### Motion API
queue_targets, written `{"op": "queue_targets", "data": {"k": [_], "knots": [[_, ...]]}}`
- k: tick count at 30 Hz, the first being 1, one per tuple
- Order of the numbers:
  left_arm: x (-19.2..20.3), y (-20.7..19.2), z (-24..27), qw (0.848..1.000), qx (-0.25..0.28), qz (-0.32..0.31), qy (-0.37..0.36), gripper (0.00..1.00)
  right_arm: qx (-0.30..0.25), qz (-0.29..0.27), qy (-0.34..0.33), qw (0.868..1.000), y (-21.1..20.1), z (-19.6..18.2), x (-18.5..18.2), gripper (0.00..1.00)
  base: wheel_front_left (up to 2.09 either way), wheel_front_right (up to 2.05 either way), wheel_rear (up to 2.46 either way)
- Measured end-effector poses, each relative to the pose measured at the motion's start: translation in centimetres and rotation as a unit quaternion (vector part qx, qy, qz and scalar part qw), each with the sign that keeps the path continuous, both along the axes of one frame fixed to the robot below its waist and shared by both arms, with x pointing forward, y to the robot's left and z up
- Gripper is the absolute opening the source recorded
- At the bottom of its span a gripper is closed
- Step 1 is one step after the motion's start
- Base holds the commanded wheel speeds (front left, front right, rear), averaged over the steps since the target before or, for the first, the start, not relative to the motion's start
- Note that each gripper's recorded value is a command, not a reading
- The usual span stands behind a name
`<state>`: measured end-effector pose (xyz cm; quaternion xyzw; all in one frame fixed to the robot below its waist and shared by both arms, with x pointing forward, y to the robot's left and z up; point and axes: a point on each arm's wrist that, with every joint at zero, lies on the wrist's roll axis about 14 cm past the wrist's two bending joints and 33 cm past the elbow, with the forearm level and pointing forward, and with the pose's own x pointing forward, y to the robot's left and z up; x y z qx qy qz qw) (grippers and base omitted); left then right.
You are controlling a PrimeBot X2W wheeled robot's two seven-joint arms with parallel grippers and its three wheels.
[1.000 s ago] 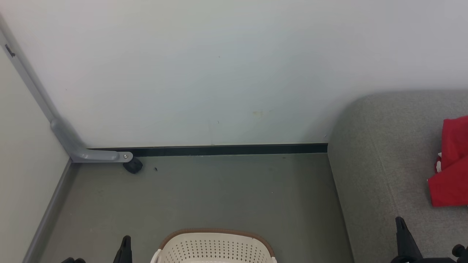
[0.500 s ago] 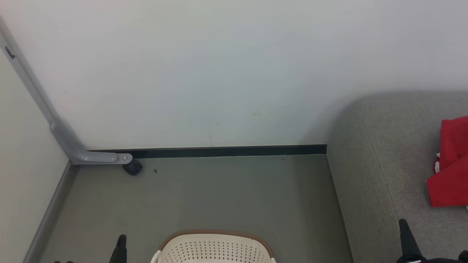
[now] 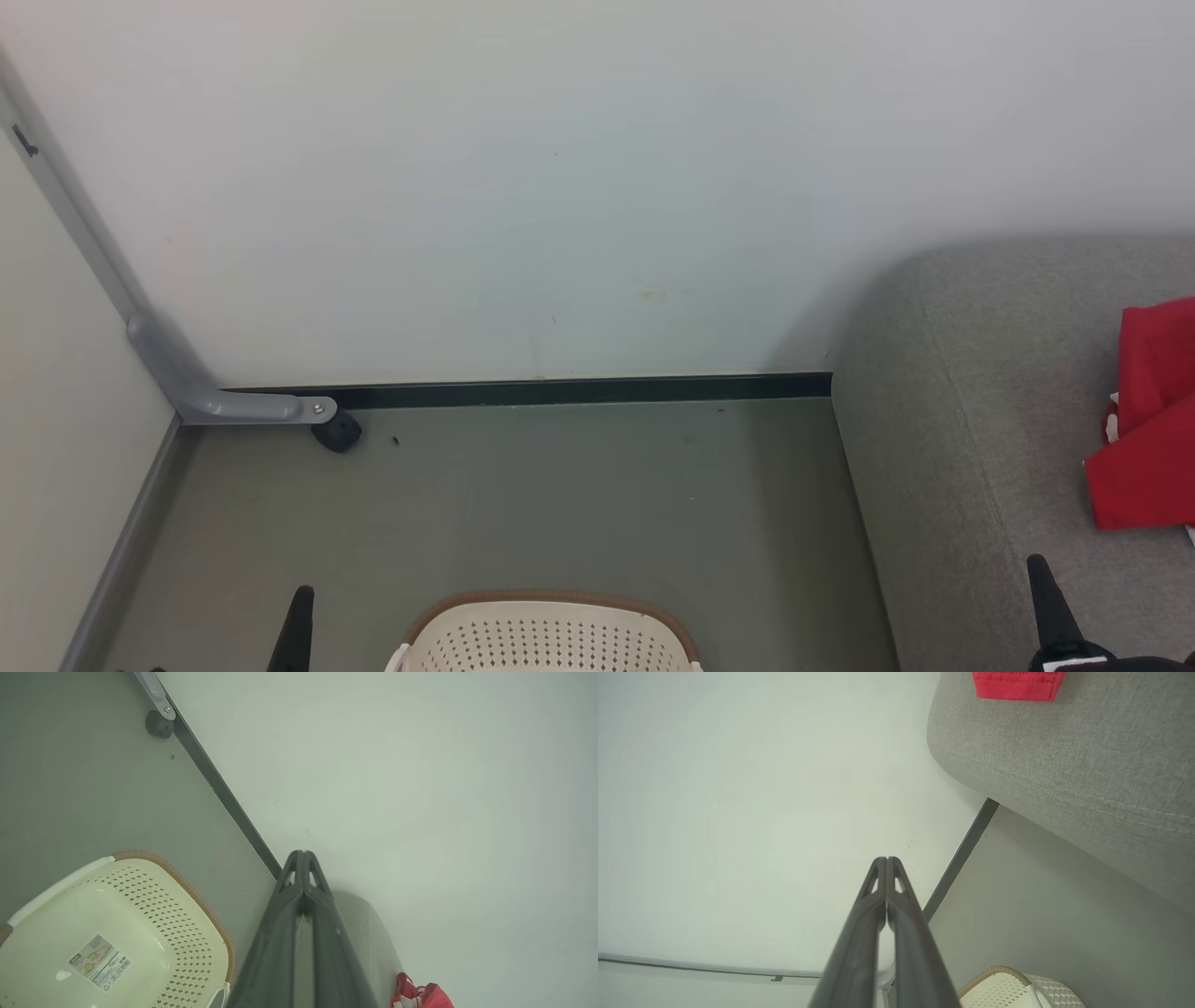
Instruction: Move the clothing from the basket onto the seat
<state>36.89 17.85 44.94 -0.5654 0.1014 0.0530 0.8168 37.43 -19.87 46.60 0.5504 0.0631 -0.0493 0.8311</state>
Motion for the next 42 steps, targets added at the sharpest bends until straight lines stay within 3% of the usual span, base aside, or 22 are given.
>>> {"op": "queue_targets", "data": {"k": [13, 25, 42], "knots": [[0.2, 0.7, 0.9, 0.995, -0.093, 0.019, -0.022, 0.0, 0.105, -0.02, -0.011, 0.994, -0.4, 0.3, 0.1, 0.0, 0.0, 0.0, 0.0], [0.7, 1.1, 2.2, 0.984, -0.17, 0.032, -0.05, 0.0, 0.195, -0.032, -0.029, 0.98, -0.8, 0.9, 0.2, 0.0, 0.0, 0.0, 0.0], [0.8, 1.0, 2.4, 0.983, -0.173, 0.03, -0.054, 0.0, 0.198, -0.033, -0.029, 0.979, -0.8, 0.9, 0.2, 0.0, 0.0, 0.0, 0.0]]}}
